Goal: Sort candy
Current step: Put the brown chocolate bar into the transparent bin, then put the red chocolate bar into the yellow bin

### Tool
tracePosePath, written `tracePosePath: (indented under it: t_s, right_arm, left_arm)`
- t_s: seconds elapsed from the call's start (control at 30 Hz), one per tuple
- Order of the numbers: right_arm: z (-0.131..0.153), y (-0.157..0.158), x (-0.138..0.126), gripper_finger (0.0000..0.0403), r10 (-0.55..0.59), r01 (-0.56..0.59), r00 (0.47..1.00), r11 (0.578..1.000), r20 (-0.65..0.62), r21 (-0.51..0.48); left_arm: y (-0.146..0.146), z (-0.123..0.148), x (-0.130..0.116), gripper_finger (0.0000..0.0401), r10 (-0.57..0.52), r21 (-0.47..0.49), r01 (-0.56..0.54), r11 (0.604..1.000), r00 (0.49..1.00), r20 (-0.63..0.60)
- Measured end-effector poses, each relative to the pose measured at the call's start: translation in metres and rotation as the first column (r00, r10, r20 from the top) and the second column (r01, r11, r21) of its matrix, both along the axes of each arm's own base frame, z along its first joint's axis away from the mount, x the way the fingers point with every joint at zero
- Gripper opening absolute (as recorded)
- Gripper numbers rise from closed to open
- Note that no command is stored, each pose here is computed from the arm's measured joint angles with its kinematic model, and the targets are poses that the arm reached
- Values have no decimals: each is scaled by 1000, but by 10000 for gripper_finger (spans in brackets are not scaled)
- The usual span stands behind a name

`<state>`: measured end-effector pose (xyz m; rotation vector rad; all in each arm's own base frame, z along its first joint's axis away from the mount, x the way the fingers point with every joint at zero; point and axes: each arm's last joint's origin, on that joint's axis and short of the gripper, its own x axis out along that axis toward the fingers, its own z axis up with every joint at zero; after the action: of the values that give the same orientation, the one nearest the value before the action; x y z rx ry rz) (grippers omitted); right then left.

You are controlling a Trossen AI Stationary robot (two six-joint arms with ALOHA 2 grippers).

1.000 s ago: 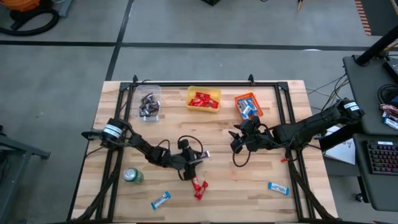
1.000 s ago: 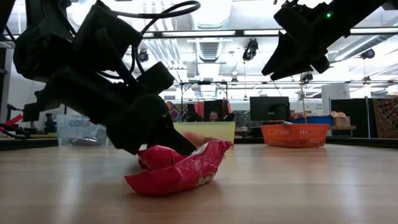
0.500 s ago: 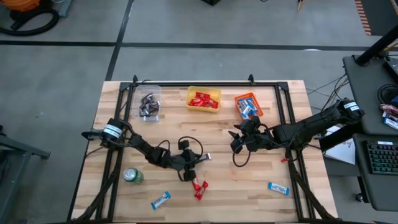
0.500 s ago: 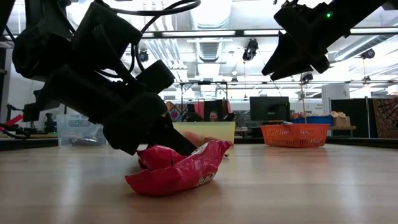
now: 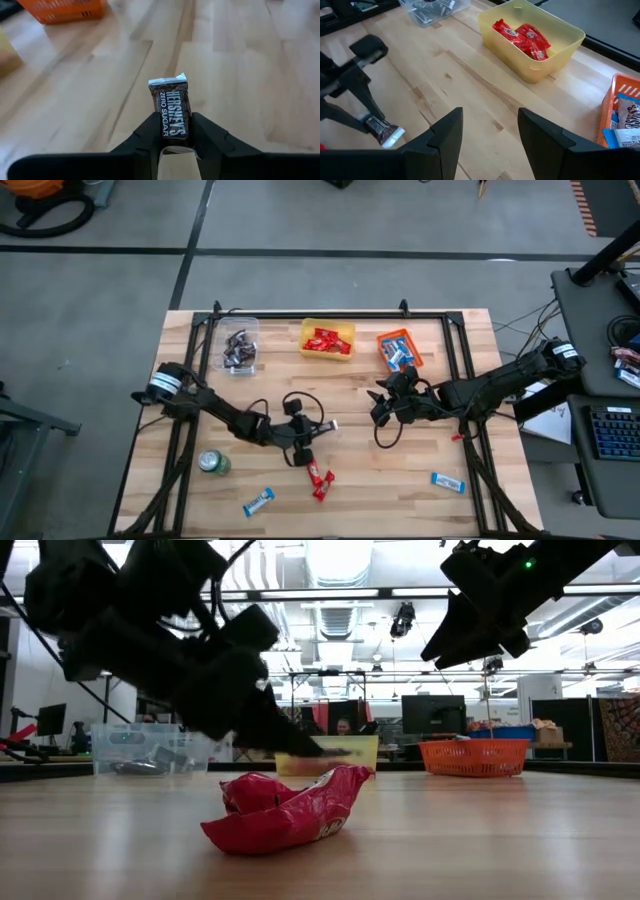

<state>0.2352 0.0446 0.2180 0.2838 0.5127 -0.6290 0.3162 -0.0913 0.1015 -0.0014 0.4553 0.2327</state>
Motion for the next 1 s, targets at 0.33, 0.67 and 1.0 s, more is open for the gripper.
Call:
tracePosePath:
  t_s: [0.33,0.67,1.0]
  right_arm:
    - [0,0,0,180,0,0,1000,1000,1,1]
    - [0,0,0,180,0,0,1000,1000,3,1]
    - [0,0,0,180,0,0,1000,1000,5,2]
  left_arm:
    - [46,69,-35,69,407,96,-401,911,911,-60]
    - [129,117,-137,69,810,145,-806,573,531,-248]
    - [157,121,-152,119,852,172,-852,495,437,-288]
